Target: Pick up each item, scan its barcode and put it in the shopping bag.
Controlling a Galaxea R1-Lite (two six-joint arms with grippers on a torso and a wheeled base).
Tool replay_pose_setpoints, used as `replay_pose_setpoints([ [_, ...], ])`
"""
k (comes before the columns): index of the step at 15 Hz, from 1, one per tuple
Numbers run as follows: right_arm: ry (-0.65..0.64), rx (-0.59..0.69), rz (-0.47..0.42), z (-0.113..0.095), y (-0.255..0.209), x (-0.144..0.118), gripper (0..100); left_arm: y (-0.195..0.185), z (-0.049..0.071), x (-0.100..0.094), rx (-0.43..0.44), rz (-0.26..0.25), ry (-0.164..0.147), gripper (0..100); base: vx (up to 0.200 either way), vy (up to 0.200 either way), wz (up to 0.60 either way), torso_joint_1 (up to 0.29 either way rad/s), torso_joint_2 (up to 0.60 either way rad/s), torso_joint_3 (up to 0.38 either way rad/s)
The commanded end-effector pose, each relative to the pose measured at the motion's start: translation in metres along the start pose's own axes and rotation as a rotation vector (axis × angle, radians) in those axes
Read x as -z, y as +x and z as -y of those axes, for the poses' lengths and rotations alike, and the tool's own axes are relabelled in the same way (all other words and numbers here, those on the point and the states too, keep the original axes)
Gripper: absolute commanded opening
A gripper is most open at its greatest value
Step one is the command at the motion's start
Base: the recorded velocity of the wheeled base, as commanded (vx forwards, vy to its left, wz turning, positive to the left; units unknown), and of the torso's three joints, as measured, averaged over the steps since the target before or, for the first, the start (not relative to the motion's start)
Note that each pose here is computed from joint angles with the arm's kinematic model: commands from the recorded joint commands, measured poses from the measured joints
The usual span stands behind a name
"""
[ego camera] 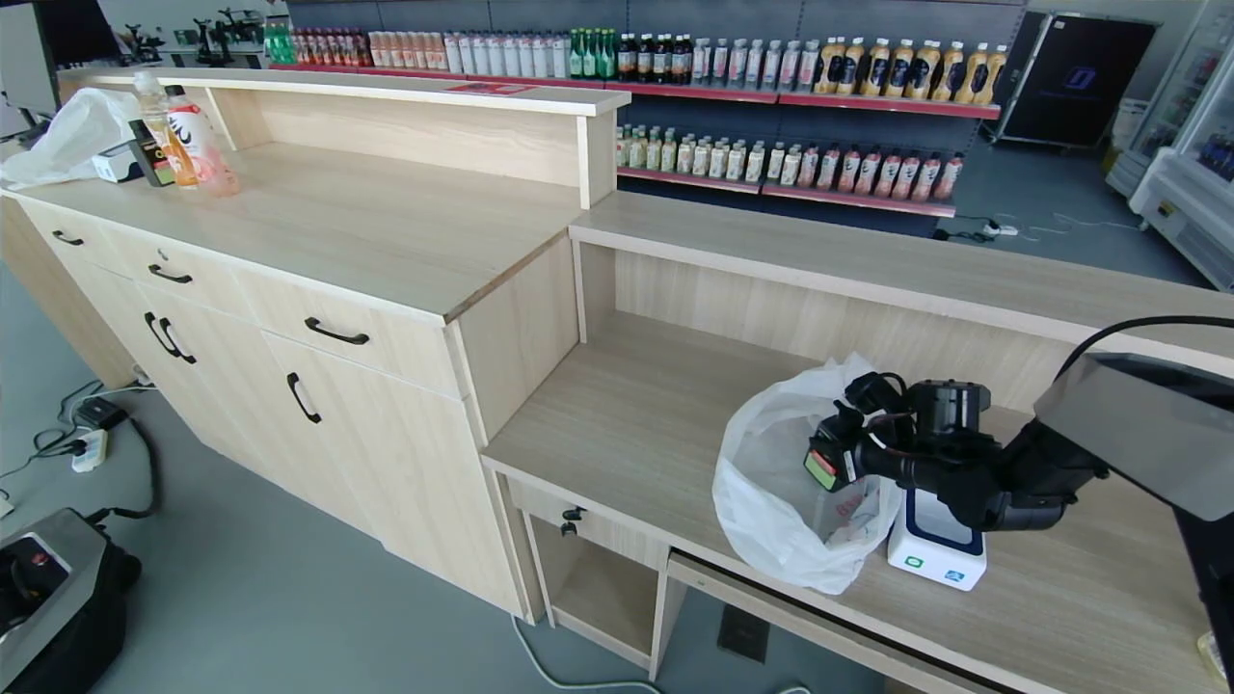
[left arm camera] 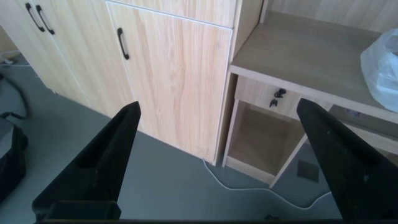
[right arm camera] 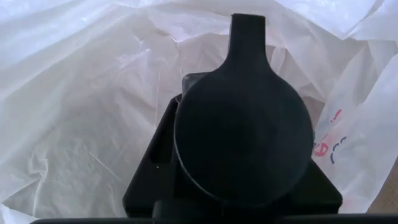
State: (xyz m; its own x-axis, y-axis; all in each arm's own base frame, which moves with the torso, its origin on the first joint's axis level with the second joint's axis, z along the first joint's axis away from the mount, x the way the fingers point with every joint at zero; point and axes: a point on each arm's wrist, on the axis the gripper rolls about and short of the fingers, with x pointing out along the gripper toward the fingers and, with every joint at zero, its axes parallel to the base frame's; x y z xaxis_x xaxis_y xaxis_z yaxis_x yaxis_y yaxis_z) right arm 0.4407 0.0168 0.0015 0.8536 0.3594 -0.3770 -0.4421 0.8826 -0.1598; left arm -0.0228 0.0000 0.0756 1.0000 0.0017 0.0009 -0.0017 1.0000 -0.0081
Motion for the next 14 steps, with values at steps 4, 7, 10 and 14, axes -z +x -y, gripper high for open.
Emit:
replay_pose_setpoints([
  [4,0.021,0.000,-0.039,0.001,-0.002,0.014,0,0.000,0.000,0.000,0.000,0.001,0.000,100,0.000,0.000,0.00,0.000,0.00,0.000],
  [7,0.024,0.007,-0.044,0.004,-0.002,0.018,100,0.000,0.000,0.000,0.000,0.001,-0.001,100,0.000,0.000,0.00,0.000,0.00,0.000],
  [10,0.012,0.023,0.008,0.008,-0.011,-0.005,100,0.000,0.000,0.000,0.000,0.001,-0.001,100,0.000,0.000,0.00,0.000,0.00,0.000],
  [14,-0.032,0.071,0.113,0.016,-0.048,-0.057,100,0.000,0.000,0.000,0.000,0.001,-0.001,100,0.000,0.000,0.00,0.000,0.00,0.000],
])
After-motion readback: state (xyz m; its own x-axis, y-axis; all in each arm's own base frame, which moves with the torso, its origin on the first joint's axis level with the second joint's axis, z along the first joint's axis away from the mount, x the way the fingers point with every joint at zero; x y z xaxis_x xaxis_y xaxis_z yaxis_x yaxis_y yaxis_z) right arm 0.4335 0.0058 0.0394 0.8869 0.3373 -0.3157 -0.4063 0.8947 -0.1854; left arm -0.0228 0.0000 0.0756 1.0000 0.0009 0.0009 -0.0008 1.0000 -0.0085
